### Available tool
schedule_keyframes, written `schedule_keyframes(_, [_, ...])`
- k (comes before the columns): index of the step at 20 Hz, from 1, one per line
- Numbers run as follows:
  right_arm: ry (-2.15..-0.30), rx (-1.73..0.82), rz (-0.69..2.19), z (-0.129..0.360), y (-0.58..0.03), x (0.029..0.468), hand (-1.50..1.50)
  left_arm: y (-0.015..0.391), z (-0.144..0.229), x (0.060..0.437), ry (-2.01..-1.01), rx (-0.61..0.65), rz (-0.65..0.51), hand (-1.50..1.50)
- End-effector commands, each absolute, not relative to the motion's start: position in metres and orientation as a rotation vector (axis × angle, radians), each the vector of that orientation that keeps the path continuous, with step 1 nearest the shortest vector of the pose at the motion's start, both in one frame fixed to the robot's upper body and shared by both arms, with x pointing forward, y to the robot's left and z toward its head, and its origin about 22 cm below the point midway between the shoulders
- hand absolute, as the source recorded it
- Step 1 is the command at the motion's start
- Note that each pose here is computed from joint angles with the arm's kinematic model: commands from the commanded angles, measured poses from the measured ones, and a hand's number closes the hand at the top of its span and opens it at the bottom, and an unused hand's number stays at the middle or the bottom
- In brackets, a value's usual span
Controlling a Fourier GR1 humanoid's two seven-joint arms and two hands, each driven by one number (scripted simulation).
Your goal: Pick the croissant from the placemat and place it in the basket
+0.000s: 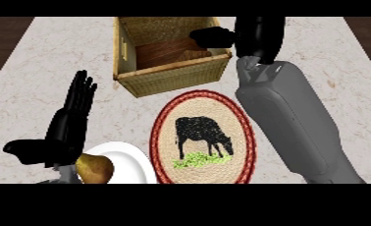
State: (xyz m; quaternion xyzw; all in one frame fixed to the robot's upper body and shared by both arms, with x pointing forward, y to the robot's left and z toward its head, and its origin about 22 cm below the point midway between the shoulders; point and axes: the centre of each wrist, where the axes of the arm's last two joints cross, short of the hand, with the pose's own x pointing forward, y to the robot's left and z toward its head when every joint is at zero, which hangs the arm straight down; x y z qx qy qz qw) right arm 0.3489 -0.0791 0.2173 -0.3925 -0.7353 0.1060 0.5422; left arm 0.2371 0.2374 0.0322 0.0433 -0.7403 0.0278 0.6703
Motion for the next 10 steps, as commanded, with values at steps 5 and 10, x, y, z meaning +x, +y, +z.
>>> schedule_keyframes(5, [-1.799, -0.869, 0.155, 0.24, -0.148, 0.308, -1.5, 0.247, 0.041, 0.251, -1.672, 0.122, 0.057, 0.0])
schedule_keyframes(10, [-1.828, -0.732, 0.17, 0.261, -0.185, 0.301, -1.5, 0.238, 0.045, 0.228, -1.675, 0.1, 0.053, 0.0])
